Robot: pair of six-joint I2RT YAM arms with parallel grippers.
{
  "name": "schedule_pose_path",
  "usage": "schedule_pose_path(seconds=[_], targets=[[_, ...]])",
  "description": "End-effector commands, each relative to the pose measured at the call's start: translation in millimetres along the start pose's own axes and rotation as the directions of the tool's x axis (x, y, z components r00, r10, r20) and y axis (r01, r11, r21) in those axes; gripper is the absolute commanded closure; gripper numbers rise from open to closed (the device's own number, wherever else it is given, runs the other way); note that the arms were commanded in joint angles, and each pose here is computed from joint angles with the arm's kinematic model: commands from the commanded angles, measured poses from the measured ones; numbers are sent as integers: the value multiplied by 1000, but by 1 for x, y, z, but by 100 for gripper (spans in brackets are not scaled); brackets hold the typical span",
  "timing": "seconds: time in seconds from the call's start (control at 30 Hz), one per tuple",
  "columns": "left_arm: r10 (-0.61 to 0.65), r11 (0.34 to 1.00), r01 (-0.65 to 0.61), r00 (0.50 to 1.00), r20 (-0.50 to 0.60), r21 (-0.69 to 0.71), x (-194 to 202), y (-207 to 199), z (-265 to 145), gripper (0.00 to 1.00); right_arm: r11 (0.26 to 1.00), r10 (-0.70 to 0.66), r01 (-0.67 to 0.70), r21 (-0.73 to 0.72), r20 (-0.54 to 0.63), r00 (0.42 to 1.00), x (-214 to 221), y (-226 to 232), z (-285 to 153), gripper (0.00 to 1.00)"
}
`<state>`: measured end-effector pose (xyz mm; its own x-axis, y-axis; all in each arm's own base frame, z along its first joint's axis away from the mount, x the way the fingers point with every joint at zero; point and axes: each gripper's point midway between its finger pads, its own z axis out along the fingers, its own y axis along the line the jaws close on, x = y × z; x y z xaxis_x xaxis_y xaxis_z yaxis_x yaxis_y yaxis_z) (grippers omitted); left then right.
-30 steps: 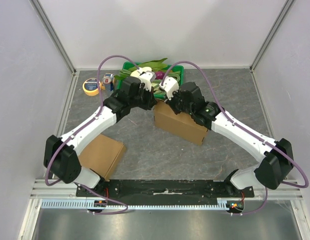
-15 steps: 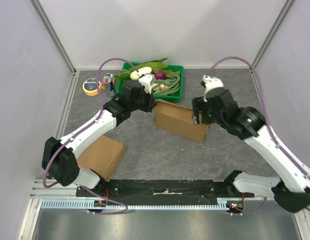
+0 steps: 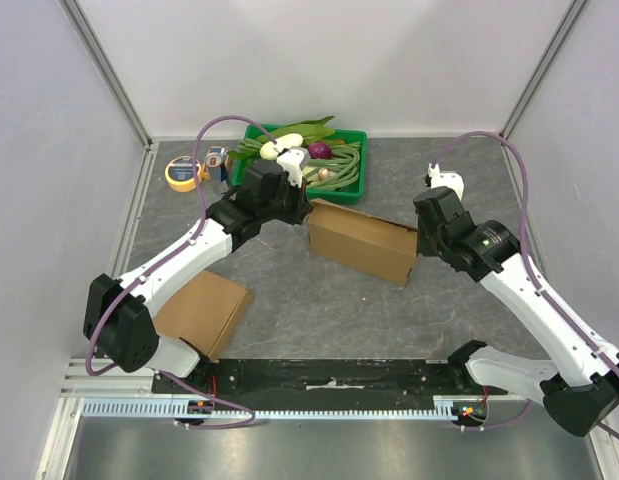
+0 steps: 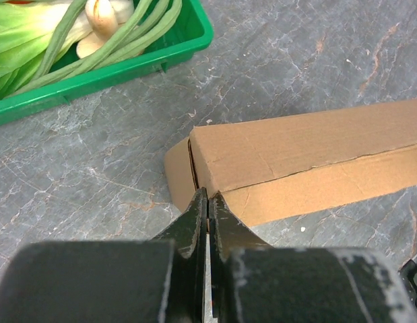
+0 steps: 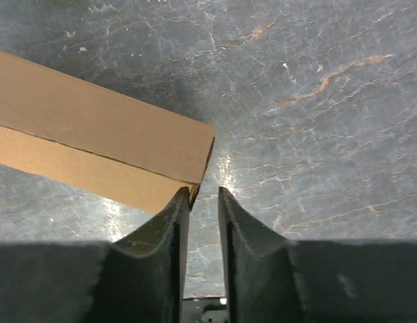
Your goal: Fold the paper box
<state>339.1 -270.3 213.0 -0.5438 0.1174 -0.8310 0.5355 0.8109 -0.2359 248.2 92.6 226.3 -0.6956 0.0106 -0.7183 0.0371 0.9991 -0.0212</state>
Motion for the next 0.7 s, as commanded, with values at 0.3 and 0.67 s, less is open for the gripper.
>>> schedule_pose_path(seconds=[0.3, 0.67], targets=[[-99, 994, 96, 993, -58, -60, 42, 6, 1, 98, 981, 151, -128, -149, 155, 976, 17, 17, 30, 100], [-60, 990, 56, 998, 29, 133, -35, -41, -97, 52, 989, 88, -58, -139, 221, 971, 11, 14, 34, 100]])
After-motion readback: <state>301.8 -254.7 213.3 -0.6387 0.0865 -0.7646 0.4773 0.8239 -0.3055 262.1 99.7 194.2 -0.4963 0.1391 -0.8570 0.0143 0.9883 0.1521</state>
